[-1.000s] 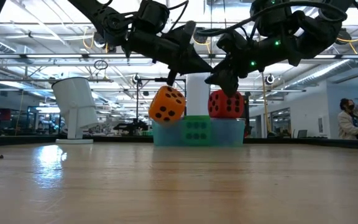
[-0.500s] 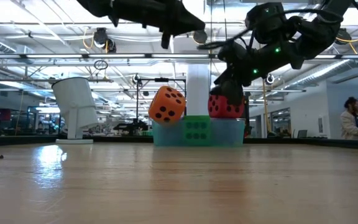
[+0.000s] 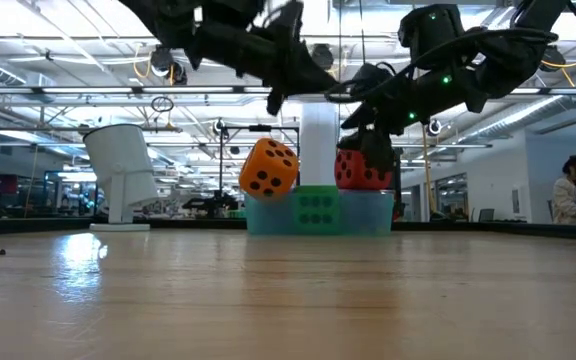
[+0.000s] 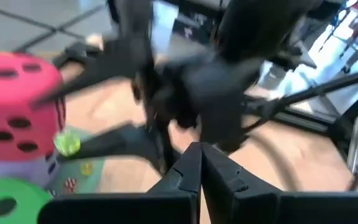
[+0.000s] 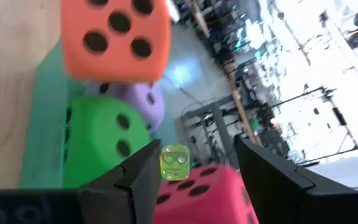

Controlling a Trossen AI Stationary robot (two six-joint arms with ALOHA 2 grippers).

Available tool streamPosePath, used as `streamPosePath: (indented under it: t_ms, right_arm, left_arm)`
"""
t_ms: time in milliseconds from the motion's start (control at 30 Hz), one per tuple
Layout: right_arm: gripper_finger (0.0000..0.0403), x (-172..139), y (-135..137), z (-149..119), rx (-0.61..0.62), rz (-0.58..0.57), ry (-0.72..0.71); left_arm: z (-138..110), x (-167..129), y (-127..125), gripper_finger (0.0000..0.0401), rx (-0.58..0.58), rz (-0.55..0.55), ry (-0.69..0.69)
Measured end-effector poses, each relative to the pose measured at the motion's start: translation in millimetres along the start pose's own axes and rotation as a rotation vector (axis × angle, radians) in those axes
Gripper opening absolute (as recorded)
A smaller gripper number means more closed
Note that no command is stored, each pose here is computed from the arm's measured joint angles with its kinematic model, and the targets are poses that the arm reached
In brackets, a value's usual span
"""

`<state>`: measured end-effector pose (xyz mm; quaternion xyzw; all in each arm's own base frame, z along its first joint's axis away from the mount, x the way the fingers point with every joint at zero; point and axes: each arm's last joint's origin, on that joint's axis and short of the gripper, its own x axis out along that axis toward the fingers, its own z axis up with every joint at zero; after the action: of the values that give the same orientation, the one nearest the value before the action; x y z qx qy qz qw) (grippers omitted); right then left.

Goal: Pick & Place Dice
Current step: Put the small green dice into the green bin, then return to Home Position

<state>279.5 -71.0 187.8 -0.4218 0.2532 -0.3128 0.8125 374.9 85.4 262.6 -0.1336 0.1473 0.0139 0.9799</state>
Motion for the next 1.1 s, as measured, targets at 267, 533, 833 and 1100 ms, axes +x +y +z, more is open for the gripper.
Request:
streamPosePath:
  t_ms: [267, 533, 833, 1100]
  right_arm:
    - [0.0199, -2.9, -3.8, 9.9, -0.014, -0.014, -0.120]
    - [0.0199, -3.0, -3.3, 9.9, -0.013, -0.008, -0.123]
    - [0.0199, -3.4, -4.2, 12.3, 0.012, 0.006, -0.174]
    - [0.0199, -3.7, -6.6, 13.9, 0.045, -0.018, -0.191]
  left_arm:
    - [-18.9, 19.6, 19.4, 0.0007, -0.036, -0.085, 0.035]
    - [-21.4, 20.4, 35.6, 0.0004, -0.062, -0.051, 0.032]
    - [-14.5, 13.0, 58.0, 0.0006, -0.085, 0.007, -0.016]
    - [-14.5, 14.1, 57.2, 0.0003, -0.050, 0.097, -0.034]
